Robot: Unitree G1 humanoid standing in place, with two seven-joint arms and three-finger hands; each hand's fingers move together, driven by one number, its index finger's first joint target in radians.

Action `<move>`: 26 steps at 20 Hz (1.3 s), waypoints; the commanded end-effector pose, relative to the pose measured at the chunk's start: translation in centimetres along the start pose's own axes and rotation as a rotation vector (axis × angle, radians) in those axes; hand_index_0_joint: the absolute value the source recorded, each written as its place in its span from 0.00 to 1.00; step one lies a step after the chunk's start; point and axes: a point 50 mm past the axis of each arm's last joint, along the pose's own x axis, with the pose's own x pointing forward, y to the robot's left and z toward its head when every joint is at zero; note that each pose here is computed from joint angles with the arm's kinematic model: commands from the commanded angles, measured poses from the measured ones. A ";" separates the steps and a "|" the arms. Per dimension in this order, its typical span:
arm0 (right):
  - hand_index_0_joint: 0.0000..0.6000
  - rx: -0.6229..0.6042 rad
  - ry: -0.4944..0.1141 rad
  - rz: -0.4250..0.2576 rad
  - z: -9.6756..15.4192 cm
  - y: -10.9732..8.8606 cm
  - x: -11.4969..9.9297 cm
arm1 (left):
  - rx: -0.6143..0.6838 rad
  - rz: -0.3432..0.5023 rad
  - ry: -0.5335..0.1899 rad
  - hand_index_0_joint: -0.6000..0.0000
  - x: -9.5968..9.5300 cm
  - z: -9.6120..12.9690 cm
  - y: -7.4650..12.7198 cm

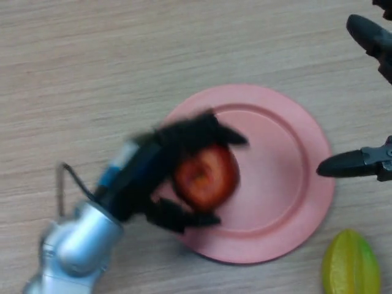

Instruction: Pick up the red apple and place it on the plate

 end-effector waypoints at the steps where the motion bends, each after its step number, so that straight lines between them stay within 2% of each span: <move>1: 0.00 -0.060 -0.178 -0.058 2.8 -0.9 -0.7 | 0.062 0.100 -0.102 0.00 0.2 1.0 1.3; 4: 0.00 -0.051 -0.171 -0.053 2.8 -1.1 -0.9 | 0.043 0.037 -0.040 0.00 0.6 0.0 0.5; 5: 0.00 -0.060 -0.176 -0.055 2.9 -1.2 -0.9 | 0.031 0.032 -0.042 0.00 0.6 0.0 0.6; 7: 0.00 -0.066 -0.177 -0.056 2.8 -1.3 -0.9 | -0.027 0.049 -0.045 0.33 0.5 0.1 0.9; 8: 0.00 -0.069 -0.176 -0.056 2.8 -1.4 -0.9 | -0.061 0.071 -0.037 0.58 0.5 0.1 1.3; 9: 0.00 -0.072 -0.177 -0.057 2.8 -1.5 -0.8 | -0.077 0.095 -0.025 0.75 0.5 0.0 1.8; 10: 0.00 -0.080 -0.182 -0.057 2.9 -1.9 -0.7 | -0.113 0.171 0.026 0.99 0.4 -0.2 3.6; 13: 0.00 -0.087 -0.177 -0.046 2.9 -1.9 -0.5 | -0.143 0.240 0.023 1.00 -0.2 1.2 6.6; 15: 0.00 -0.084 -0.171 -0.040 2.7 -1.5 -0.3 | -0.164 0.291 -0.024 1.00 -1.2 2.8 9.1; 16: 0.00 -0.083 -0.167 -0.032 2.5 -1.1 -0.2 | -0.173 0.325 -0.056 1.00 -2.2 3.7 10.5; 17: 0.00 -0.080 -0.166 -0.028 2.5 -1.0 -0.2 | -0.176 0.355 -0.072 1.00 -2.9 3.9 11.2; 21: 0.00 -0.070 -0.144 -0.003 2.2 -0.3 0.0 | -0.338 0.357 -0.094 1.00 -5.9 4.7 11.6; 23: 0.00 -0.062 -0.133 0.014 1.9 0.1 0.1 | -0.385 0.424 -0.091 1.00 -7.2 4.6 12.4; 24: 0.00 -0.056 -0.123 0.025 1.7 0.2 0.2 | -0.388 0.473 -0.093 1.00 -7.8 4.3 13.2; 26: 0.00 -0.063 -0.123 0.035 1.5 0.2 0.5 | -0.370 0.517 -0.104 1.00 -8.5 3.9 13.9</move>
